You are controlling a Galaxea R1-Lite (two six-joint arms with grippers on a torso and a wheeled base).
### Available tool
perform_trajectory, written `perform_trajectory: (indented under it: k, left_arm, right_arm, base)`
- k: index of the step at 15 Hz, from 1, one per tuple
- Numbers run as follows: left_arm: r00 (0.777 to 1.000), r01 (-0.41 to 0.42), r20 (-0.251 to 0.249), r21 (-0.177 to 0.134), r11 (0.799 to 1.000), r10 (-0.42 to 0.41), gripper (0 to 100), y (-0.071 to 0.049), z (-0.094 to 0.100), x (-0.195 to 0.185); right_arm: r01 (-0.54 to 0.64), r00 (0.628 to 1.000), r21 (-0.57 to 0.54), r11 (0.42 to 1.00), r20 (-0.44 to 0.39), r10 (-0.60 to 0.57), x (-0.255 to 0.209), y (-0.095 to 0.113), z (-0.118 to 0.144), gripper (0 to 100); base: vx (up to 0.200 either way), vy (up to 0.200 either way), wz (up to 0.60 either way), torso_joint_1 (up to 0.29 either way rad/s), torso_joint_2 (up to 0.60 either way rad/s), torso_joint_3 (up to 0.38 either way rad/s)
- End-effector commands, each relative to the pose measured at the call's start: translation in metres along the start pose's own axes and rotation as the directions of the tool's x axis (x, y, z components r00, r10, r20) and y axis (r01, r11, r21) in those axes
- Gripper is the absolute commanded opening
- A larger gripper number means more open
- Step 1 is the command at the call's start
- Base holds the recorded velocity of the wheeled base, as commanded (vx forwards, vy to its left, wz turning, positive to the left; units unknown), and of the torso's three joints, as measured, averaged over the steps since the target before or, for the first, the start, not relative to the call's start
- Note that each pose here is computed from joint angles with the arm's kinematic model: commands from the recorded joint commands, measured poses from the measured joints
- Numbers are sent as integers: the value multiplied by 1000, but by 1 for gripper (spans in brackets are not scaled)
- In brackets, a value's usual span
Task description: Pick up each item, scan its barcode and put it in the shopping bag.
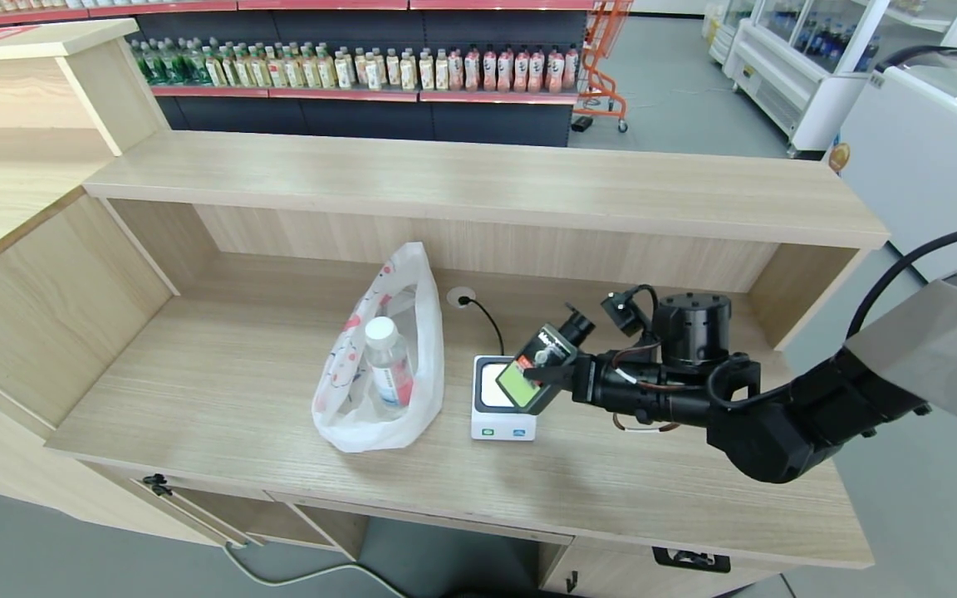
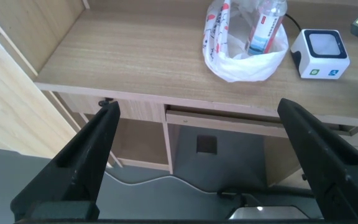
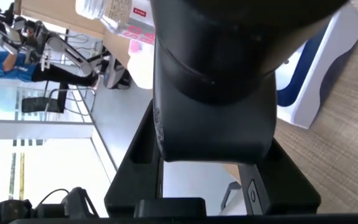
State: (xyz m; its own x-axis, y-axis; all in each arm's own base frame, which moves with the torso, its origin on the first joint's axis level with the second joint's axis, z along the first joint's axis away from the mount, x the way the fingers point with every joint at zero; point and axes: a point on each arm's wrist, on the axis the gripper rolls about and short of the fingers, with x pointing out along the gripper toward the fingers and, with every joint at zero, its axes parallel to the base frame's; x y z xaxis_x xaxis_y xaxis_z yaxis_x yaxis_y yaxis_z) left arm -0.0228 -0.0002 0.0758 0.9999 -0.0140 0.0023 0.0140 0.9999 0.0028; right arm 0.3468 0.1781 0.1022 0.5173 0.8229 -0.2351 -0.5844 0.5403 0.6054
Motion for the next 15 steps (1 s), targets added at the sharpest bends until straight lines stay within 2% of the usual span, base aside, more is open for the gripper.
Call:
perform_trajectory:
  k: [1, 5, 11, 15]
  left_arm:
    - [1000, 0, 1, 0, 1000, 0, 100, 0, 0, 0]
    - [1000, 1, 1, -1, 1000, -1, 100, 0, 0, 0]
    - [1000, 1, 1, 0, 1000, -1, 100, 0, 0, 0]
    - [1000, 1, 1, 2, 1000, -1, 100, 0, 0, 0]
  right_arm:
    - [2, 1000, 5, 1000, 2, -3, 0, -7, 3, 0]
    - [-21, 999, 18, 1000, -25, 22, 1, -16, 0, 0]
    - [-15, 1000, 11, 1000, 2, 15, 7, -31, 12, 0]
    - [-1, 1000, 22, 1000, -14, 1, 12, -39, 7, 0]
  base:
    - [0, 0, 0, 0, 0, 0]
    - [0, 0, 0, 0, 0, 0]
    - [0, 200, 0, 0, 5, 1]
    - [0, 0, 0, 0, 0, 0]
